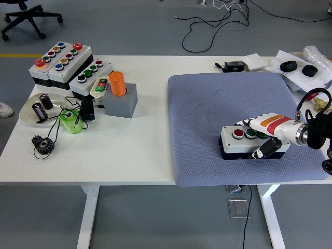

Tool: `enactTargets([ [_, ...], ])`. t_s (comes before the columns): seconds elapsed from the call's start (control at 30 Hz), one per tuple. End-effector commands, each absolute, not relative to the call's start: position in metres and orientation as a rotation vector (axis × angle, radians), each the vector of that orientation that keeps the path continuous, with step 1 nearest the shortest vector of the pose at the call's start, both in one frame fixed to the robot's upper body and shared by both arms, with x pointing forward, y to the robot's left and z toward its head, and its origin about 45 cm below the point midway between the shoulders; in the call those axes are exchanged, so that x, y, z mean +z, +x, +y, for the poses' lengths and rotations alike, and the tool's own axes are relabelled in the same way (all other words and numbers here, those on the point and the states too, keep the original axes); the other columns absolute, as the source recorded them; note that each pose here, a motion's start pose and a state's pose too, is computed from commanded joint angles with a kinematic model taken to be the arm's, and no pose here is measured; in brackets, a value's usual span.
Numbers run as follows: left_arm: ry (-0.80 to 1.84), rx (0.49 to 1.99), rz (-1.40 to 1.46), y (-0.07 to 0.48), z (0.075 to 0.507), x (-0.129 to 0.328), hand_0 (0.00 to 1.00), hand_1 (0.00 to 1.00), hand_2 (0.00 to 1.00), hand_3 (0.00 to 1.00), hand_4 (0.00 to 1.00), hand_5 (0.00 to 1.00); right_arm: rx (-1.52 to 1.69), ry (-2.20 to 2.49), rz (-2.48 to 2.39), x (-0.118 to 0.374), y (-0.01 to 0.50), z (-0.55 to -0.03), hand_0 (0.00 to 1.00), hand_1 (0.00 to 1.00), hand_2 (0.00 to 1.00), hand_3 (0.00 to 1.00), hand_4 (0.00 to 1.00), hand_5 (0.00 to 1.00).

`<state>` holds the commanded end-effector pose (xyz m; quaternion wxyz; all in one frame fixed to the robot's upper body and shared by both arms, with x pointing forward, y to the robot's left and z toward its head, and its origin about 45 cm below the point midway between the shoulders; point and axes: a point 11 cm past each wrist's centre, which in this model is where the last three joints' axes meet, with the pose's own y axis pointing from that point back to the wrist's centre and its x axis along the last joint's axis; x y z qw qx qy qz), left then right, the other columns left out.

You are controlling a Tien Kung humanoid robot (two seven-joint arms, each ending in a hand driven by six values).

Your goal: Pick up the button,place it on the desk,press the button,press the button

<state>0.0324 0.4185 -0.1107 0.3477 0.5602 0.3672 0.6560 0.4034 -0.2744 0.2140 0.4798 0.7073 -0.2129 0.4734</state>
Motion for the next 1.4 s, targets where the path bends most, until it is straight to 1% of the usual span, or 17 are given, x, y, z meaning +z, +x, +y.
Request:
enactTargets([
  [0.03,1.452,1.701,0.952,0.032,0.418,-0.111,0.612,0.531,0.51,0.479,0.284,0.998,1.155,1.73,-0.523,0.215,0.403,-0.275,0.909,0.881,0.935,0.948,0.846,0.301],
  [0.07,1.452,1.703,0.953,0.033,0.418,-0.111,0.611,0.531,0.51,0.479,0.283,0.997,1.158,1.736,-0.529,0.216,0.403,-0.274,0.953,0.919,0.991,0.981,0.868,0.292],
  [0.43,1.449,1.703,0.954,0.033,0.418,-0.111,0.611,0.53,0.51,0.478,0.284,0.998,1.185,1.786,-0.605,0.232,0.403,-0.273,0.966,0.925,0.998,0.998,0.886,0.284],
  [0.47,1.448,1.704,0.954,0.033,0.418,-0.111,0.611,0.53,0.509,0.479,0.285,0.997,1.185,1.789,-0.614,0.235,0.402,-0.274,0.975,0.926,0.998,0.998,0.898,0.266],
  [0.57,1.447,1.705,0.955,0.034,0.418,-0.111,0.611,0.53,0.509,0.479,0.285,0.997,1.187,1.798,-0.639,0.241,0.402,-0.276,0.975,0.926,0.998,0.998,0.898,0.266],
  [0.63,1.446,1.706,0.955,0.034,0.417,-0.111,0.611,0.53,0.509,0.479,0.285,0.997,1.187,1.81,-0.662,0.247,0.401,-0.277,0.975,0.926,0.998,0.998,0.898,0.266],
  [0.67,1.444,1.707,0.955,0.035,0.417,-0.111,0.611,0.531,0.51,0.479,0.285,0.997,1.197,1.822,-0.689,0.253,0.399,-0.278,0.965,0.922,0.998,0.998,0.883,0.294],
  [0.83,1.441,1.711,0.954,0.036,0.418,-0.111,0.611,0.531,0.51,0.479,0.285,0.997,1.257,1.834,-0.803,0.277,0.395,-0.281,0.965,0.922,0.998,0.998,0.883,0.294],
  [0.87,1.44,1.713,0.955,0.036,0.418,-0.111,0.611,0.531,0.51,0.479,0.285,0.997,1.271,1.837,-0.856,0.286,0.393,-0.284,0.834,0.764,0.823,0.966,0.794,0.188],
  [1.03,1.439,1.716,0.954,0.037,0.418,-0.11,0.611,0.531,0.51,0.479,0.285,0.997,1.328,1.842,-1.049,0.321,0.388,-0.291,0.834,0.764,0.823,0.966,0.794,0.188],
  [1.07,1.439,1.716,0.954,0.037,0.418,-0.11,0.611,0.531,0.51,0.479,0.285,0.997,1.33,1.842,-1.057,0.322,0.387,-0.291,0.433,0.306,0.393,0.914,0.517,0.002],
  [1.23,1.436,1.717,0.949,0.039,0.419,-0.11,0.611,0.531,0.51,0.479,0.285,0.997,1.213,1.867,-1.205,0.328,0.381,-0.299,0.433,0.306,0.393,0.914,0.517,0.002],
  [1.27,1.435,1.717,0.948,0.039,0.419,-0.11,0.611,0.532,0.51,0.479,0.285,0.997,1.176,1.879,-1.205,0.325,0.378,-0.298,0.311,0.091,0.227,0.847,0.462,0.002],
  [1.4,1.435,1.716,0.948,0.04,0.419,-0.11,0.611,0.532,0.51,0.479,0.285,0.997,1.086,1.903,-1.152,0.312,0.372,-0.294,0.311,0.091,0.227,0.847,0.462,0.002],
])
